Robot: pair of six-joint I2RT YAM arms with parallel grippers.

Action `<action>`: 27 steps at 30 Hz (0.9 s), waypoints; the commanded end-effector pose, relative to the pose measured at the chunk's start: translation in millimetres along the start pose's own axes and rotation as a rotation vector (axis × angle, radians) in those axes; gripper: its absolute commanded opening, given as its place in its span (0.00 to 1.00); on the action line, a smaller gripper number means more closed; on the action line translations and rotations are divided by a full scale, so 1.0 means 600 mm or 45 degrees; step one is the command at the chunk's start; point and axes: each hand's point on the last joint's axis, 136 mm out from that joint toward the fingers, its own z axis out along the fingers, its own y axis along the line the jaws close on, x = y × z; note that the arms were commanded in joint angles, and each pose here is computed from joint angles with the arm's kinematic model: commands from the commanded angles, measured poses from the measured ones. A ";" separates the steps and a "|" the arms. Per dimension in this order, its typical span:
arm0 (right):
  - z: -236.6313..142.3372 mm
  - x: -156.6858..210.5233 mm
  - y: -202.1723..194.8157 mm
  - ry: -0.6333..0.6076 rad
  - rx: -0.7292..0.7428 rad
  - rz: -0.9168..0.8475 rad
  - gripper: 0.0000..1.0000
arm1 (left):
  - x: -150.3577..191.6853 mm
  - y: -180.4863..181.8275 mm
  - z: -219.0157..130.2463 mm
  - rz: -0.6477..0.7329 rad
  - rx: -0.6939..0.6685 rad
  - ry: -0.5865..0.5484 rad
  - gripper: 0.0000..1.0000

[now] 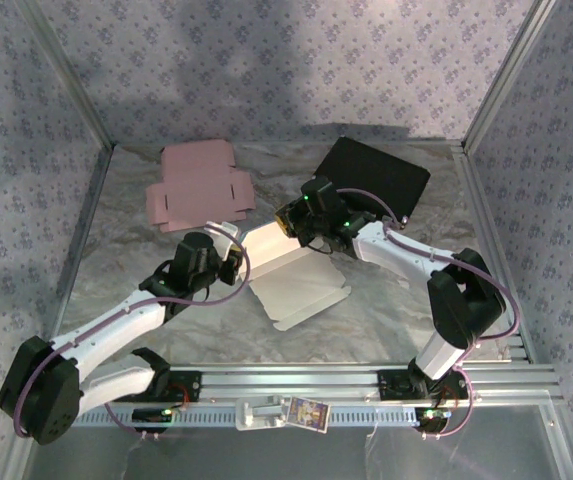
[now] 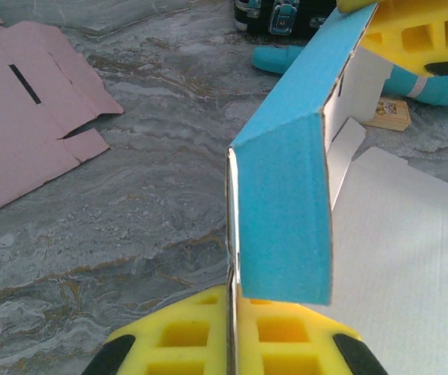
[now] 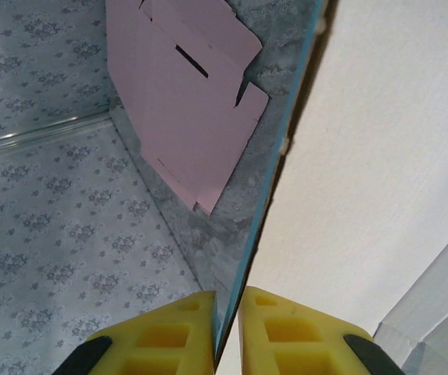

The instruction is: Fold the paper box

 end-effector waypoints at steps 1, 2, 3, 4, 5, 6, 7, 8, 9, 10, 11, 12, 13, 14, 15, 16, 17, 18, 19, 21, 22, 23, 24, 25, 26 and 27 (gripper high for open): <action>-0.003 0.003 -0.016 0.020 0.072 0.028 0.14 | -0.025 -0.006 -0.006 0.021 0.021 -0.062 0.00; -0.004 0.005 -0.023 0.026 0.098 0.032 0.13 | -0.024 -0.005 -0.007 0.021 0.017 -0.062 0.00; -0.004 0.006 -0.030 0.031 0.121 0.037 0.13 | -0.025 -0.005 -0.007 0.021 0.018 -0.065 0.00; -0.005 0.006 -0.036 0.031 0.138 0.040 0.13 | -0.024 -0.005 -0.008 0.017 0.017 -0.065 0.00; -0.005 0.006 -0.037 0.028 0.140 0.040 0.13 | -0.024 -0.004 -0.008 0.018 0.016 -0.064 0.00; -0.003 0.005 -0.036 0.028 0.136 0.039 0.13 | -0.023 -0.005 -0.008 0.018 0.017 -0.063 0.00; 0.000 0.004 -0.036 0.028 0.132 0.047 0.13 | -0.024 -0.005 -0.008 0.017 0.017 -0.065 0.00; 0.004 0.000 -0.035 0.026 0.120 0.059 0.13 | -0.024 -0.005 -0.008 0.017 0.018 -0.065 0.00; 0.007 -0.001 -0.032 0.026 0.106 0.066 0.14 | -0.024 -0.005 -0.008 0.017 0.017 -0.064 0.00; 0.010 -0.004 -0.031 0.024 0.099 0.076 0.14 | -0.024 -0.005 -0.008 0.015 0.018 -0.067 0.00; 0.011 -0.005 -0.028 0.020 0.090 0.079 0.15 | -0.023 -0.004 -0.008 0.013 0.017 -0.065 0.00; 0.013 -0.008 -0.023 0.013 0.079 0.079 0.15 | -0.023 -0.004 -0.008 0.014 0.016 -0.063 0.00; 0.013 -0.009 -0.023 0.011 0.080 0.079 0.15 | -0.021 -0.004 -0.008 0.013 0.016 -0.061 0.00; 0.014 -0.010 -0.025 0.007 0.082 0.080 0.15 | -0.021 -0.004 -0.008 0.012 0.015 -0.060 0.00; 0.014 -0.013 -0.023 0.000 0.078 0.081 0.14 | -0.021 -0.004 -0.008 0.012 0.015 -0.062 0.00; 0.014 -0.013 -0.024 -0.004 0.078 0.082 0.13 | -0.020 -0.004 -0.008 0.013 0.015 -0.060 0.00; 0.014 -0.013 -0.022 -0.004 0.076 0.085 0.08 | -0.020 -0.003 -0.008 0.013 0.014 -0.060 0.00; 0.013 -0.015 -0.019 -0.012 0.066 0.085 0.04 | -0.021 -0.003 -0.008 0.014 0.013 -0.062 0.00; 0.013 -0.015 -0.017 -0.017 0.059 0.088 0.01 | -0.022 -0.004 -0.009 0.017 0.012 -0.063 0.00; 0.011 -0.019 -0.013 -0.037 0.043 0.095 0.00 | -0.023 -0.002 -0.010 0.014 0.006 -0.066 0.00; 0.010 -0.022 -0.013 -0.054 0.027 0.103 0.00 | -0.026 -0.001 -0.012 0.003 0.001 -0.071 0.00; 0.010 -0.026 -0.016 -0.073 0.012 0.117 0.00 | -0.033 -0.001 -0.017 -0.013 -0.001 -0.081 0.03; 0.009 -0.028 -0.016 -0.090 -0.010 0.127 0.00 | -0.039 0.000 -0.023 -0.035 -0.005 -0.093 0.10; 0.010 -0.032 -0.016 -0.113 -0.044 0.139 0.00 | -0.049 0.001 -0.033 -0.073 -0.015 -0.107 0.26; 0.009 -0.035 -0.012 -0.138 -0.089 0.148 0.00 | -0.059 0.007 -0.046 -0.130 -0.040 -0.119 0.35; 0.008 -0.036 -0.011 -0.163 -0.120 0.155 0.00 | -0.067 0.014 -0.059 -0.185 -0.076 -0.130 0.37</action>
